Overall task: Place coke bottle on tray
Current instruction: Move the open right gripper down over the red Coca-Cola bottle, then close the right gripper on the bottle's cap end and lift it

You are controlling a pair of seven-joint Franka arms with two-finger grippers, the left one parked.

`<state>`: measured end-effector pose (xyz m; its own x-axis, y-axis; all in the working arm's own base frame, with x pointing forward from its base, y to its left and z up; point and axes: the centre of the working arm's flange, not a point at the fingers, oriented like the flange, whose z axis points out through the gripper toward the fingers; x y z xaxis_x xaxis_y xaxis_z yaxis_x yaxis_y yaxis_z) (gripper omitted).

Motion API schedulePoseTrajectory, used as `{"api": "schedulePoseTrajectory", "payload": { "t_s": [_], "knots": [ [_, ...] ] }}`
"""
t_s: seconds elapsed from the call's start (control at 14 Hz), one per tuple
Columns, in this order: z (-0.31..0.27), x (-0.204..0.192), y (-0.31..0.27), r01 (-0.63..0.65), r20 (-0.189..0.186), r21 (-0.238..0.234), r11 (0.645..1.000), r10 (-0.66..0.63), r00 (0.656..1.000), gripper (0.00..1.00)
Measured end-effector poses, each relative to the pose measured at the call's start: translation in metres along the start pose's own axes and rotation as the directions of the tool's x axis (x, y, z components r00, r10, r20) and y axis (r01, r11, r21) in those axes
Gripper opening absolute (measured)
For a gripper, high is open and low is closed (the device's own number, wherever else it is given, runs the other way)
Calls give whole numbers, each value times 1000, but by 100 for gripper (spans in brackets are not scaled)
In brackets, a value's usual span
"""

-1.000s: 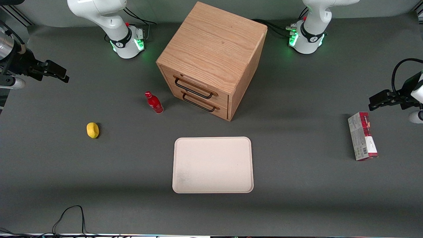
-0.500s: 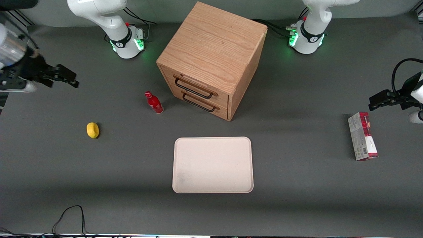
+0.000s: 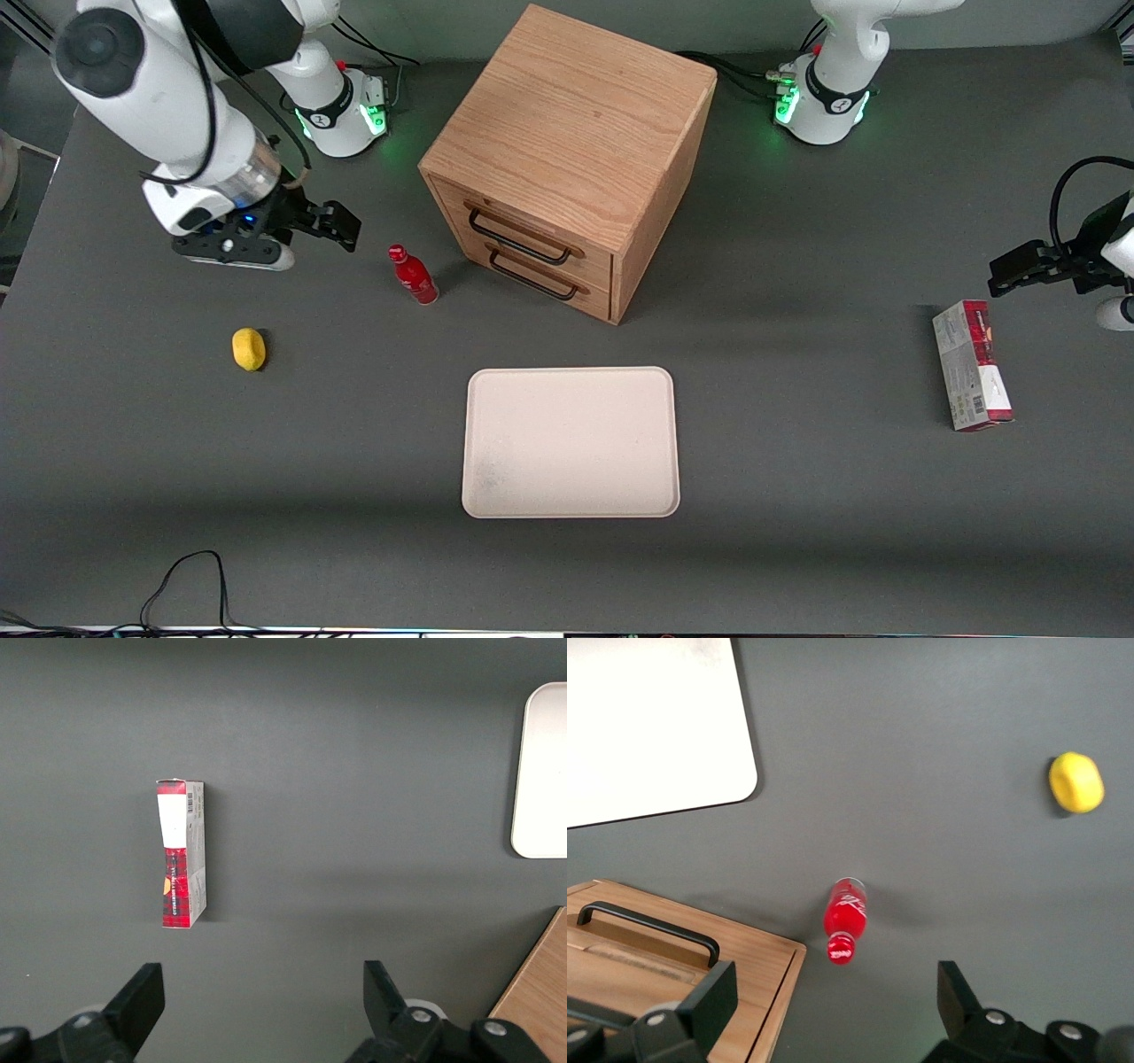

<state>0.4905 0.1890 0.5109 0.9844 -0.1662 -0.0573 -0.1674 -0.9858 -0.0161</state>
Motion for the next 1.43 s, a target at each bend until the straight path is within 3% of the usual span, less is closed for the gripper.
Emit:
{"api": "schedulePoseTrajectory", "payload": {
  "t_s": [0.29, 0.64, 1.0, 1.43],
  "knots": [
    [75, -24, -11, 22, 13, 14, 1000, -22, 1000, 100],
    [135, -48, -5, 34, -29, 23, 999, -34, 999, 100],
    [170, -59, 8, 28, -55, 30, 999, -26, 998, 100],
    [187, -73, 4, 51, -49, 20, 999, -50, 998, 100]
  ]
}}
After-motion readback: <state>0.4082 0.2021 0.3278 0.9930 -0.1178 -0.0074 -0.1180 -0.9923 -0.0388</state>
